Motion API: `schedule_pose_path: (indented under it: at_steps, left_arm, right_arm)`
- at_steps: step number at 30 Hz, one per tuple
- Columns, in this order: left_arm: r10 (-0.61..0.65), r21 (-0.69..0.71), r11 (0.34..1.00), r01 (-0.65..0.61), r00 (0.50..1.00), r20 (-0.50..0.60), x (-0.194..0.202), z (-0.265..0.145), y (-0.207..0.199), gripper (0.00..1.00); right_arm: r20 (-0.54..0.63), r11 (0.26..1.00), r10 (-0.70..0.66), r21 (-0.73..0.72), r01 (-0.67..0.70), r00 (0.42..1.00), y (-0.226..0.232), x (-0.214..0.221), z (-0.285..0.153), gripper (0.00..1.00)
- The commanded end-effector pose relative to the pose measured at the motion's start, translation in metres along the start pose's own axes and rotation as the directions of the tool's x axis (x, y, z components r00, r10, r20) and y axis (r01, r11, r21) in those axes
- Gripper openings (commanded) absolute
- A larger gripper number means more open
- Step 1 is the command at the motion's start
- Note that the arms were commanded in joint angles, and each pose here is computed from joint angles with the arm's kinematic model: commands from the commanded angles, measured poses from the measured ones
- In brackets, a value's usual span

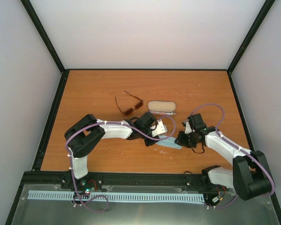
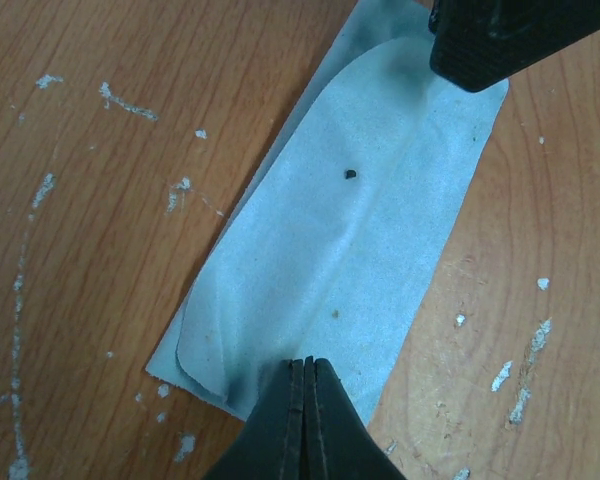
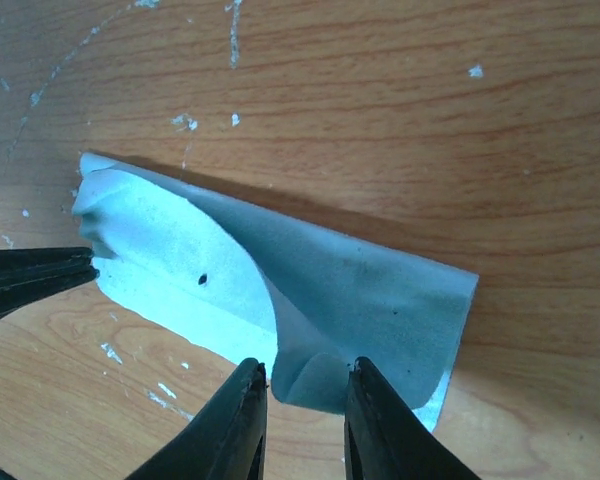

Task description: Organize the sunglasses

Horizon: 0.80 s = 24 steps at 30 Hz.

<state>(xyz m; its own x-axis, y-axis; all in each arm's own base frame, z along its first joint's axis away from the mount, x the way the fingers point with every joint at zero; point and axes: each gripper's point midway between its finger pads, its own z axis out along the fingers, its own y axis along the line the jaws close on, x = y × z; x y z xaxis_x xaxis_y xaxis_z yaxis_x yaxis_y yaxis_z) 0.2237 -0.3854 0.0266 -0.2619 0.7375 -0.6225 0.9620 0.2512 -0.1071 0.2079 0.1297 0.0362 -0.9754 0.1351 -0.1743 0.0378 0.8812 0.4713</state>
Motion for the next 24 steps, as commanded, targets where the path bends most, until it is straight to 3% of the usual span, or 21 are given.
schedule_pose_path:
  at_steps: [1, 13, 24]
  left_arm:
    - [0.032, 0.006, 0.999, -0.033, 0.999, 0.025, -0.01, -0.004, -0.004, 0.0]
    - [0.039, -0.002, 0.999, -0.039, 0.999, 0.027, -0.01, -0.005, -0.003, 0.0]
    - [0.041, -0.006, 0.999, -0.041, 0.999, 0.029, -0.011, -0.006, -0.003, 0.01]
  right_arm:
    - [0.004, 1.0, 0.005, -0.024, -0.005, 1.0, 0.007, -0.012, 0.005, 0.23]
    - [-0.001, 1.0, -0.018, -0.023, 0.018, 1.0, 0.016, -0.032, 0.008, 0.26]
    - [-0.088, 0.999, -0.032, 0.002, 0.032, 0.996, 0.01, -0.028, 0.02, 0.24]
